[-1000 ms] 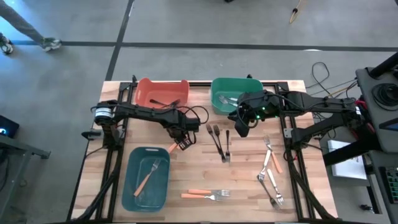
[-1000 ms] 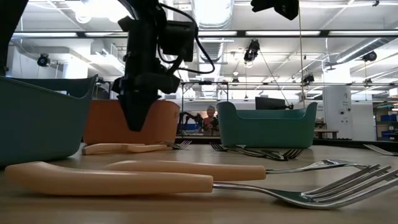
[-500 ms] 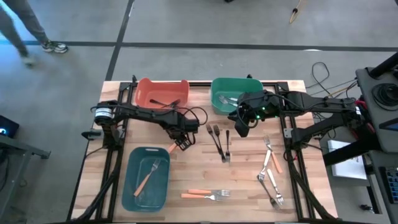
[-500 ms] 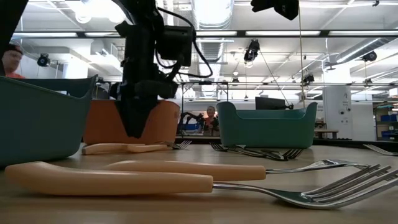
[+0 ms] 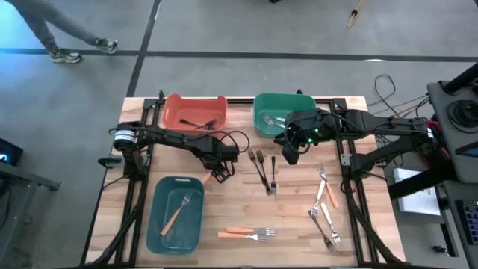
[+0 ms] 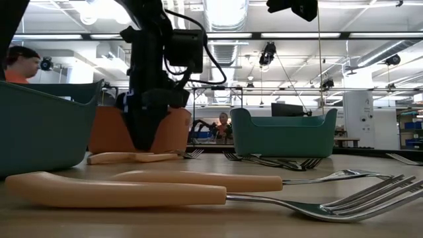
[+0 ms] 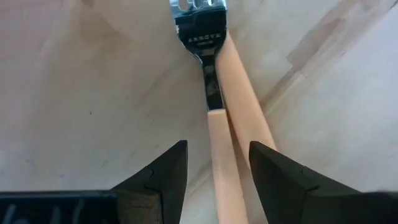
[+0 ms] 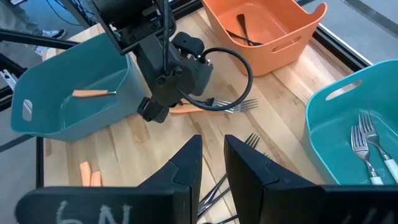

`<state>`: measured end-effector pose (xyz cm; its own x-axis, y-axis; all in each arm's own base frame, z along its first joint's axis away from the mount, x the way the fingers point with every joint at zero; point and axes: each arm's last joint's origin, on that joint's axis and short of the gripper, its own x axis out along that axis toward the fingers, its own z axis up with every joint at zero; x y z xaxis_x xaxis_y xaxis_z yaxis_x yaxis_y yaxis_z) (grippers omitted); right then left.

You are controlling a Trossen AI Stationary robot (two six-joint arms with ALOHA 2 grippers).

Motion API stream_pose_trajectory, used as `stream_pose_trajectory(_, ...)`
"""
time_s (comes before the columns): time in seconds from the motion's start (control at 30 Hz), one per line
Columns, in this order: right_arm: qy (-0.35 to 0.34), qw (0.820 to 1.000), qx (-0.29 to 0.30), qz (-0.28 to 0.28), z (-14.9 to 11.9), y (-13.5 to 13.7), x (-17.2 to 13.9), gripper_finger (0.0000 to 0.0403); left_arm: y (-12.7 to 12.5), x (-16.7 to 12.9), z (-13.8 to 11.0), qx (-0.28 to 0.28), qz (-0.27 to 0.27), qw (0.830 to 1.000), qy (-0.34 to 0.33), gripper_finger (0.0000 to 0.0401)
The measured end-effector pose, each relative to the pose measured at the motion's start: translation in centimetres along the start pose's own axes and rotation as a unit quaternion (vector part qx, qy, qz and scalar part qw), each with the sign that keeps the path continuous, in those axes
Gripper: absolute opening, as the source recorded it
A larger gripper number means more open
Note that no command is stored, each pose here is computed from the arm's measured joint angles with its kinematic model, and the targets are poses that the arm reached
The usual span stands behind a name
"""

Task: Sort silverware by color (type)
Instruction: Put the orange fork into the blue-green bin

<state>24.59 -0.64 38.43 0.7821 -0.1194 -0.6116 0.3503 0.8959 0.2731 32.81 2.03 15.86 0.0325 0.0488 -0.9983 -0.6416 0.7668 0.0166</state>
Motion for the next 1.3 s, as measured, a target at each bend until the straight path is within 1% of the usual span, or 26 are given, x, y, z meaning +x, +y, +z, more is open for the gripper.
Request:
stream_pose_trajectory(0.17, -0.001, 1.000, 0.000, -0.002, 0.0, 0.0, 0.0, 0.0059, 0.1, 0.5, -0.1, -0.003, 0.004, 1.000, -0.006, 0.0155)
stream_pose_trajectory(0.43, -0.004, 1.000, 0.000, -0.009, 0.0, 0.0, 0.0, 0.0059, 0.4, 1.2, -0.5, -0.005, 0.015, 1.000, 0.003, 0.0155)
stream_pose_trajectory(0.77, -0.005, 1.000, 0.000, -0.011, 0.0, -0.1, 0.0, 0.0059, 0.2, 1.6, -0.8, -0.007, 0.009, 1.000, -0.001, 0.0152)
stream_pose_trajectory(0.9, -0.005, 1.000, 0.000, -0.011, 0.0, -0.1, 0.0, 0.0059, 0.1, 1.6, -0.7, -0.009, 0.003, 1.000, -0.007, 0.0125)
stream_pose_trajectory(1.17, -0.005, 1.000, 0.000, -0.011, 0.0, -0.1, 0.0, 0.0059, 0.1, 1.6, -0.7, -0.018, 0.003, 1.000, -0.008, 0.0038)
stream_pose_trajectory(1.23, -0.005, 1.000, 0.000, -0.011, 0.0, -0.1, 0.0, 0.0059, 0.1, 1.6, -0.7, -0.022, 0.003, 1.000, -0.008, 0.0028)
stream_pose_trajectory(1.3, -0.005, 1.000, 0.000, -0.011, 0.0, -0.1, 0.0, 0.0059, 0.1, 1.6, -0.7, -0.025, 0.003, 1.000, -0.008, 0.0028)
